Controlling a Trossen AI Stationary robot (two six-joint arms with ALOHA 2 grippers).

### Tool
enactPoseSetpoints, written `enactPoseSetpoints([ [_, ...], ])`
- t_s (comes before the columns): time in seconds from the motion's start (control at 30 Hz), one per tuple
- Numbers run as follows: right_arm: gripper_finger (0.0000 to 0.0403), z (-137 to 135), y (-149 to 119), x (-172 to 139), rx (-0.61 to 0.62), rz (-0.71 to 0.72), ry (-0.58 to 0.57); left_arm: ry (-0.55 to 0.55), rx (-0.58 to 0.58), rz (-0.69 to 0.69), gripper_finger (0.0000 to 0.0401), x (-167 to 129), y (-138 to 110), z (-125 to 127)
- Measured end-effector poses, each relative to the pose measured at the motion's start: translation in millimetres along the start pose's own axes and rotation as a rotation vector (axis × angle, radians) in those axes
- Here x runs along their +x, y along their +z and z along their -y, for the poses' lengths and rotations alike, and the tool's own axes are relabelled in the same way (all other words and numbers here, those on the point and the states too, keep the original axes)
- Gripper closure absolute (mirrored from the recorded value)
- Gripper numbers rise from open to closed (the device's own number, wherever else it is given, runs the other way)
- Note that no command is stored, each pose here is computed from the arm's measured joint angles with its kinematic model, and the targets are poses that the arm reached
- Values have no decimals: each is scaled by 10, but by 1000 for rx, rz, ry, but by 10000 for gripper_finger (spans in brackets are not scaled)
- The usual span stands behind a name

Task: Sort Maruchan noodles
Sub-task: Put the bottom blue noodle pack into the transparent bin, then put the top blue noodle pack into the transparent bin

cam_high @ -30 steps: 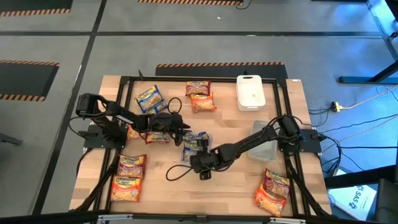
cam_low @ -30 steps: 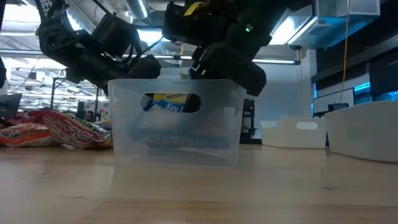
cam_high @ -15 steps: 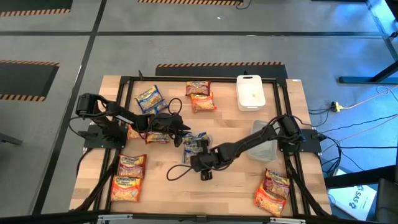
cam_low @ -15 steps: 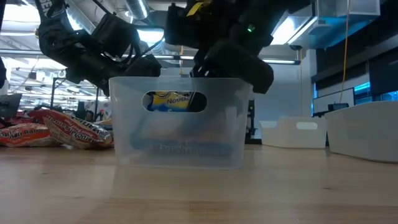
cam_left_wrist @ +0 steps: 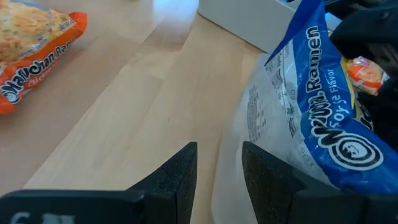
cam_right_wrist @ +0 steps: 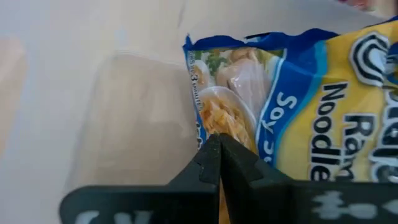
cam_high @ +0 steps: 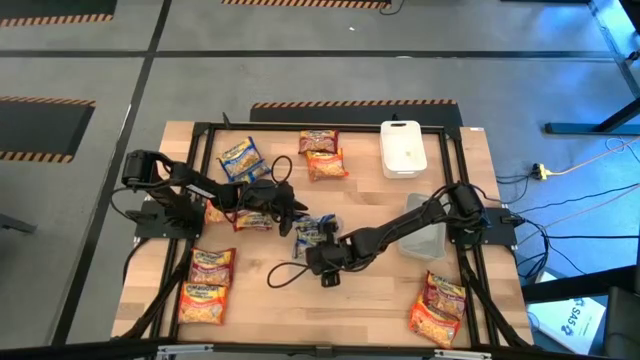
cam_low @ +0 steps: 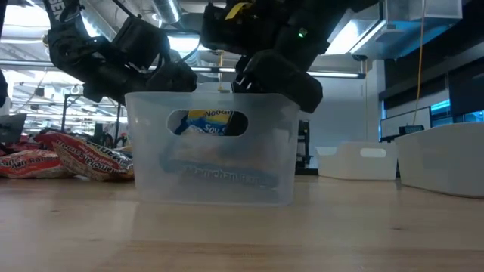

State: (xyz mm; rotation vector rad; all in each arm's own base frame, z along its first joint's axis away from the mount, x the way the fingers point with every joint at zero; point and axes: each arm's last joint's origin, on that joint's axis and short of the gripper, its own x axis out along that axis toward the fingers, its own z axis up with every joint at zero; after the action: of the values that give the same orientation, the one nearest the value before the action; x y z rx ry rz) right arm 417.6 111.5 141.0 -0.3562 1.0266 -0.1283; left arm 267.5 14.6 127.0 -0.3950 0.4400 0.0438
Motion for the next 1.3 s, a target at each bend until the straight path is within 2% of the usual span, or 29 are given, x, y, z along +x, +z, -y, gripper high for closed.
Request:
enactPoseSetpoints([
  [0.13,402,-17,-1,-8,-2,0,3,1,0,-1,277,0,0,0],
  [0.27,402,-4,-6,28,9,-6,140,59,0,5,277,1,-12,-17],
  [0.43,397,-18,14,30,72,10,188,109,9,11,277,3,-23,-26],
  [0.53,368,-5,38,-14,97,24,210,127,20,14,277,1,-20,-42],
  [0.63,319,14,47,-90,85,31,222,138,22,15,277,-7,-8,-77],
  [0.8,247,97,169,-519,90,118,296,54,16,-5,277,-29,27,-111],
  [0.87,229,109,207,-720,84,157,320,31,8,10,277,-42,61,-112],
  [1.0,212,102,191,-1114,28,186,349,55,16,12,277,-94,103,-131],
  [1.1,210,73,78,-1321,1,204,318,57,37,26,277,-145,154,-111],
  [1.17,210,43,-84,-1341,6,187,271,56,59,58,277,-204,218,-80],
  [1.3,210,-1,-352,-1353,118,248,145,108,77,88,277,-341,312,-44],
])
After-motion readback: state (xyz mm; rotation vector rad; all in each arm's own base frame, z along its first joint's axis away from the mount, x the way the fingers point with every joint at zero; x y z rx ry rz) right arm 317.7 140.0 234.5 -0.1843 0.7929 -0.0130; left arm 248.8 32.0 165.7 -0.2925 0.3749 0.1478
